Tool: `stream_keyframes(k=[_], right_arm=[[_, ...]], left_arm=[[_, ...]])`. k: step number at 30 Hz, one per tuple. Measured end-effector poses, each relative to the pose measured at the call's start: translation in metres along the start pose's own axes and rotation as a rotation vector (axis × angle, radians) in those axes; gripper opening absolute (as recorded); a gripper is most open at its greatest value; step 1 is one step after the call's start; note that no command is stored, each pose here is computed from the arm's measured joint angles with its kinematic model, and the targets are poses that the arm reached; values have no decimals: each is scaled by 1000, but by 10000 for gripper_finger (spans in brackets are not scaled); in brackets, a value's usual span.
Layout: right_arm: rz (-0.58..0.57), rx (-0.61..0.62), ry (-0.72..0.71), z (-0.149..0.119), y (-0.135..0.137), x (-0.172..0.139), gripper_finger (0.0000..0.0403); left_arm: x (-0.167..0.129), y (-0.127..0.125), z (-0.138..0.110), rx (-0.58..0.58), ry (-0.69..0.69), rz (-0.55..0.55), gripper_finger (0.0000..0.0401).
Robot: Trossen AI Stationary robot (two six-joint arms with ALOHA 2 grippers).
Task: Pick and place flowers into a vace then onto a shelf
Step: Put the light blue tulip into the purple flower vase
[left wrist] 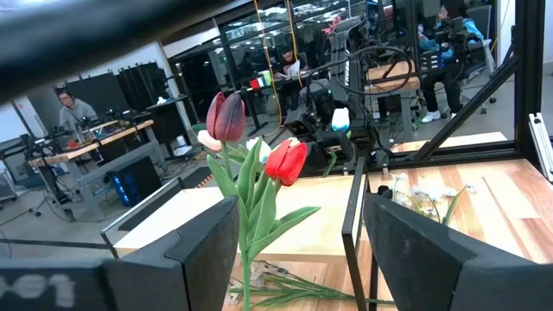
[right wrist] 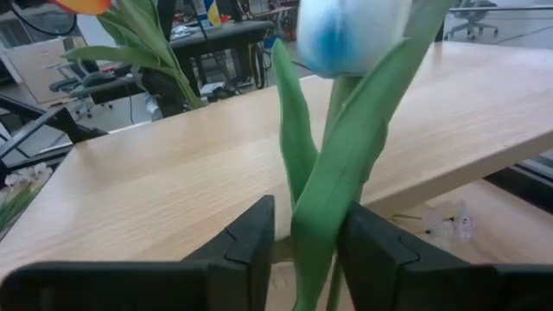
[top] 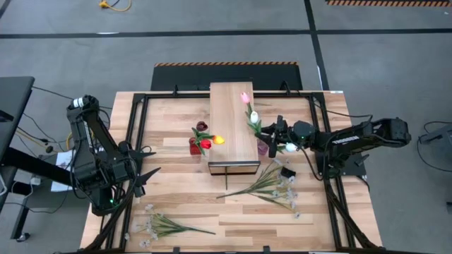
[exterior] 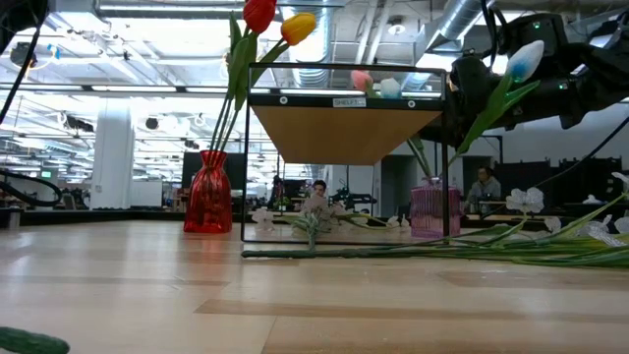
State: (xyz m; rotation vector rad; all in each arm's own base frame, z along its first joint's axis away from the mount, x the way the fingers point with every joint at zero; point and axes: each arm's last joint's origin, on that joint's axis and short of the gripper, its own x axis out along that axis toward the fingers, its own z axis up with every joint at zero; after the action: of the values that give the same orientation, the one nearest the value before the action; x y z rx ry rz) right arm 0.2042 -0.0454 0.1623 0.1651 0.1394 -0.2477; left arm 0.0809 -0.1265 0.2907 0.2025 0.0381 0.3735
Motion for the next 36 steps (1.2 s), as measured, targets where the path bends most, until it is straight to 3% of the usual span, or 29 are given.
stream_keyframes(k=[20, 26, 36], right_arm=[[35, -83, 38, 3, 0, -8, 195], [34, -133, 61, 22, 2, -14, 197], [-9, -254, 44, 64, 7, -22, 190]], left_arm=[[0, 0, 0, -2, 5, -3, 238], [0, -1, -2, -36, 62, -31, 238], [1, 0, 0, -9, 8, 1, 238]])
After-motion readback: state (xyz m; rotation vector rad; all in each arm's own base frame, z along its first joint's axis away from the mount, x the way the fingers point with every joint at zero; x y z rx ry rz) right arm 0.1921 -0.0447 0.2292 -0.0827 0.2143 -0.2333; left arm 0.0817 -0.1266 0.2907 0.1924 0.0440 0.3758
